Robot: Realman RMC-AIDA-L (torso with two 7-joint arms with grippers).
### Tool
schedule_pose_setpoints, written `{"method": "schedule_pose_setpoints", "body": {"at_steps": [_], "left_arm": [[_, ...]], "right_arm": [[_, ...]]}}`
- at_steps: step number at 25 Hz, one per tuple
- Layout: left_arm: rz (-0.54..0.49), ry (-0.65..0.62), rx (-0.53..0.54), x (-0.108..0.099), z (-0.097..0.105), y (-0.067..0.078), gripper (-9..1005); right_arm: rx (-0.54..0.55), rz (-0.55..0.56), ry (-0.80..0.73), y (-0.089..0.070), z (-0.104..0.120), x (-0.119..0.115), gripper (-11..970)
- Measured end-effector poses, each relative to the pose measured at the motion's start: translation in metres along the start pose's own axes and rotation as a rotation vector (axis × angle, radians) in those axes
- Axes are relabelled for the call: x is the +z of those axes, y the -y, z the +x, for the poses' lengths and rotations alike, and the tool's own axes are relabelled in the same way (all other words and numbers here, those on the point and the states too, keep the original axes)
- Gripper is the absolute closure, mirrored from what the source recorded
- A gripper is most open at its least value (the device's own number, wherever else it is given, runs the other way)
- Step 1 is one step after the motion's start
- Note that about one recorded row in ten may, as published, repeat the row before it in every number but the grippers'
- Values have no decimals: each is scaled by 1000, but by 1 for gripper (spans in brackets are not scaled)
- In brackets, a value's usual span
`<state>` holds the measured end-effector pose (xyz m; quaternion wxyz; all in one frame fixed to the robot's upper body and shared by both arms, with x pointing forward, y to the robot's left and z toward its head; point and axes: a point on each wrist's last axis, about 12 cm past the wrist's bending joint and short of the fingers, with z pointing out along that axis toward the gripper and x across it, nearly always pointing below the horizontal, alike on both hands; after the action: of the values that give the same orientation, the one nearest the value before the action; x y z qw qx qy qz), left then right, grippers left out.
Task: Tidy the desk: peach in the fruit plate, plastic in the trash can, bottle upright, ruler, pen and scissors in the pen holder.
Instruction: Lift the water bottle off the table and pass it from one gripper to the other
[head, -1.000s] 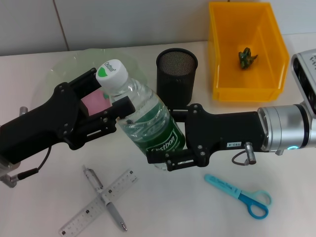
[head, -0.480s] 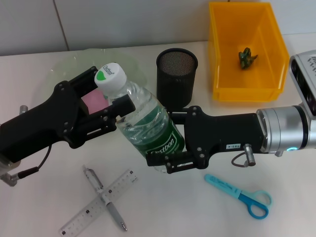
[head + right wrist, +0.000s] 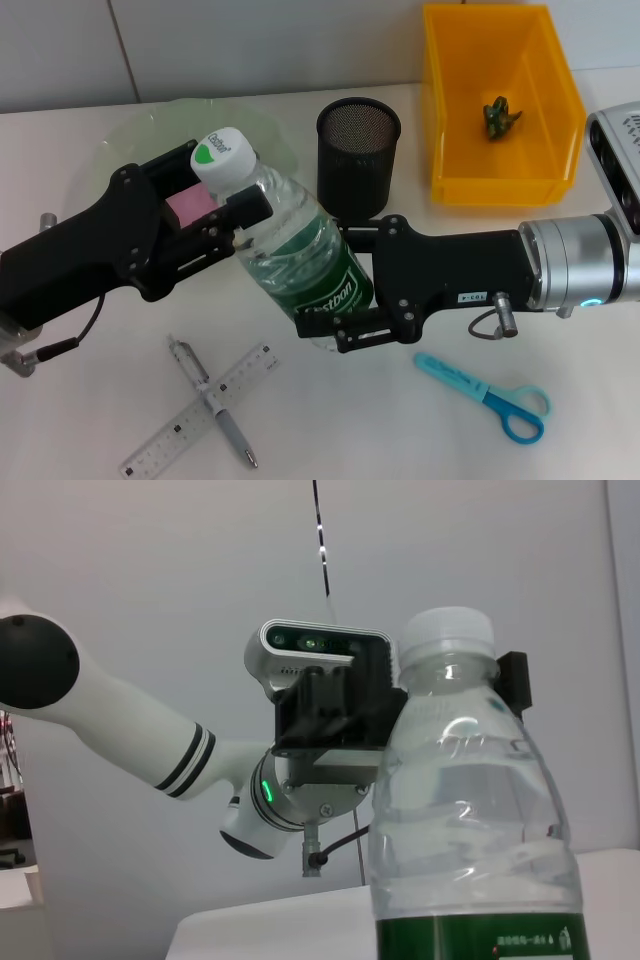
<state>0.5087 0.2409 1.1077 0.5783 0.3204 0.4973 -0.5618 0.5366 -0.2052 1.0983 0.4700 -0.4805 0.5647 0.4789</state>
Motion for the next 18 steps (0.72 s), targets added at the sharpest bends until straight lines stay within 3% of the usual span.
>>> {"method": "schedule_pose_setpoints", "body": {"at_steps": [1,7,18], "left_arm": [[0,0,0,0,0,0,208],[-1,1,0,0,0,0,449],[-5,5,-3,-1,0,0,496]], "right_arm": [[0,0,0,0,0,0,187],[1,-3,2,0,0,0,187],[10,-7,5,-2,1,1,187]]}}
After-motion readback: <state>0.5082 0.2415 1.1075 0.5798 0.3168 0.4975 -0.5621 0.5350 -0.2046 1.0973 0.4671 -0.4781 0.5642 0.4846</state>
